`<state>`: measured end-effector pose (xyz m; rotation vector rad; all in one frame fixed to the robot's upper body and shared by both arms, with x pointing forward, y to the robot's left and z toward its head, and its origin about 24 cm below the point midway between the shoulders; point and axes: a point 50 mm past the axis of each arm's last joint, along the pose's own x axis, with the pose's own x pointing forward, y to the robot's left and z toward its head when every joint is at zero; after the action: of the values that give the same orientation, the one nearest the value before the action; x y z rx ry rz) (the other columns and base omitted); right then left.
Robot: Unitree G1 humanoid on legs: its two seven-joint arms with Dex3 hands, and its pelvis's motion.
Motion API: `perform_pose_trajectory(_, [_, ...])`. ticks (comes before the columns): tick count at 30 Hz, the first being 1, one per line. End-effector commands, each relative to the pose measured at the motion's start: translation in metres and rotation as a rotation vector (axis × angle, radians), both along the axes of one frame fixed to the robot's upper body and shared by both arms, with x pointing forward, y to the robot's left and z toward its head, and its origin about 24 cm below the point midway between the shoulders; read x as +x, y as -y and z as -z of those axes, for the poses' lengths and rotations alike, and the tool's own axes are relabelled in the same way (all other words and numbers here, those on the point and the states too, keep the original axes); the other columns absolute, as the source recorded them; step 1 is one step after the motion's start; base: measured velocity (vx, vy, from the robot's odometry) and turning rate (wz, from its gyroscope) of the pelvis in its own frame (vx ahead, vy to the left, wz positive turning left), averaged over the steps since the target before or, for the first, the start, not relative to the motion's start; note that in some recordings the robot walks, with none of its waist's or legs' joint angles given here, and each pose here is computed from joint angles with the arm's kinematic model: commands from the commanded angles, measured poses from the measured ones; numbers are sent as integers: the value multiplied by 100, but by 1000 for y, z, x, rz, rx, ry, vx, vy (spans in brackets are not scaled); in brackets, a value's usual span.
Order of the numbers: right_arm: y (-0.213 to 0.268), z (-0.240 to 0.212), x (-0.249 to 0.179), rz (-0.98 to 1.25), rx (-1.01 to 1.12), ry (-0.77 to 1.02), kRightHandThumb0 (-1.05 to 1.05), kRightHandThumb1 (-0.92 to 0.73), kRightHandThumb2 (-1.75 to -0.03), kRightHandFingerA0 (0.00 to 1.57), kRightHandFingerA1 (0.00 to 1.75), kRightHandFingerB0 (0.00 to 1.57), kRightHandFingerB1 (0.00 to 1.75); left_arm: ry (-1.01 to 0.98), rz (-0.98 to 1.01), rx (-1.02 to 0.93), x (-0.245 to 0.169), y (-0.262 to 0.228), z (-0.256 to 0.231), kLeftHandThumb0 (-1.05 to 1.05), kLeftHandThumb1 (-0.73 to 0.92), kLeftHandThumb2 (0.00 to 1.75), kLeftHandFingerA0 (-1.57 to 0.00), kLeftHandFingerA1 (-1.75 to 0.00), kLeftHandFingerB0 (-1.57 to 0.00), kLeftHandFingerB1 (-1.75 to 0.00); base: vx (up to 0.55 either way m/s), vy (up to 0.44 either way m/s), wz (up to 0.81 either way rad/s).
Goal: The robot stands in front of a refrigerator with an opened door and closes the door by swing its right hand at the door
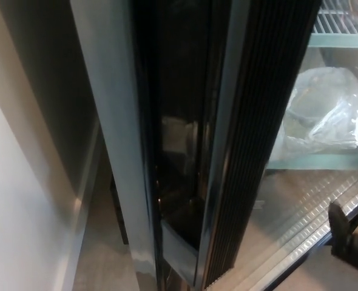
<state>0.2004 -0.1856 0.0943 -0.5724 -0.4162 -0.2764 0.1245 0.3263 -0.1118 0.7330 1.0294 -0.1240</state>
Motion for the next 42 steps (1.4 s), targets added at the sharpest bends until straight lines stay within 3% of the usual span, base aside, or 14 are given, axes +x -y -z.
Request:
perform_pose_trajectory(1, [-49,-144,-68,-95,266,968,-66,-58,-104,21,57,58,69,-47,14,56,-15,-11,-1,-52,66,99,-40,-55,-30,-49,0,0,0])
perform_pose_trajectory(2, [-53,-146,-67,-133,320,971,-64,-84,-65,29,53,54,54,-47,16,58,-14,-11,-1,-54,67,98,-39,-54,-29,-48,0,0,0])
perform_pose_trajectory(6, [-66,-145,-52,-265,254,931,-66,-86,-64,8,53,17,40,-43,8,43,-17,-12,-1,-53,67,98,-39,-54,-29,-48,0,0,0])
perform_pose_trajectory(11, [-91,-116,-16,2,-228,930,-104,-75,-117,0,2,5,2,-46,4,39,-18,-12,-1,-53,66,99,-40,-54,-30,-48,0,0,0])
perform_pose_trajectory(13, [-95,-101,-14,142,-369,868,-86,-74,-99,0,16,1,17,-42,2,40,-17,-12,-1,-52,77,64,-47,-39,-41,-36,0,0,0])
perform_pose_trajectory(23, [-129,-62,38,-479,-700,446,-89,-77,-105,0,10,0,13,-28,17,45,-10,-8,-1,-52,76,65,-48,-40,-43,-37,0,0,0])
perform_pose_trajectory(25, [-134,-51,61,-480,-774,341,-93,-80,-107,0,8,0,12,-20,23,41,-8,-8,-2,-46,64,101,-45,-59,-29,-50,0,0,0])
perform_pose_trajectory(26, [-136,-42,80,-481,-835,250,-93,-82,-112,0,7,0,12,-17,15,35,-8,-8,-2,-50,79,64,-52,-40,-45,-36,0,0,0])
perform_pose_trajectory(30, [-134,-25,119,-462,-955,58,-98,-81,-113,0,3,3,12,-15,8,24,-5,-8,-2,-49,65,98,-40,-55,-29,-48,0,0,0])
perform_pose_trajectory(34, [-125,-12,150,-403,-1030,-94,-85,-72,-111,0,13,3,18,-5,14,12,-1,-7,-3,-49,77,64,-47,-39,-40,-35,0,0,0])
perform_pose_trajectory(35, [-120,-8,156,-372,-1057,-137,-82,-90,-66,0,20,5,23,-1,13,10,0,-6,-3,-49,76,64,-49,-40,-41,-36,0,0,0])
perform_pose_trajectory(38, [-102,-4,169,-290,-1108,-256,-86,-75,-108,0,19,12,23,3,18,18,4,-5,-4,-50,77,65,-45,-38,-40,-36,0,3,2])
perform_pose_trajectory(40, [-96,-4,173,-271,-1120,-292,-76,-89,-68,4,21,10,23,-1,35,28,5,-5,-4,-49,65,99,-40,-55,-30,-49,4,5,4])
perform_pose_trajectory(42, [-93,-4,174,-270,-1109,-303,-76,-87,-67,5,21,10,24,-2,37,30,6,-5,-5,-49,78,64,-46,-38,-41,-35,4,3,4])
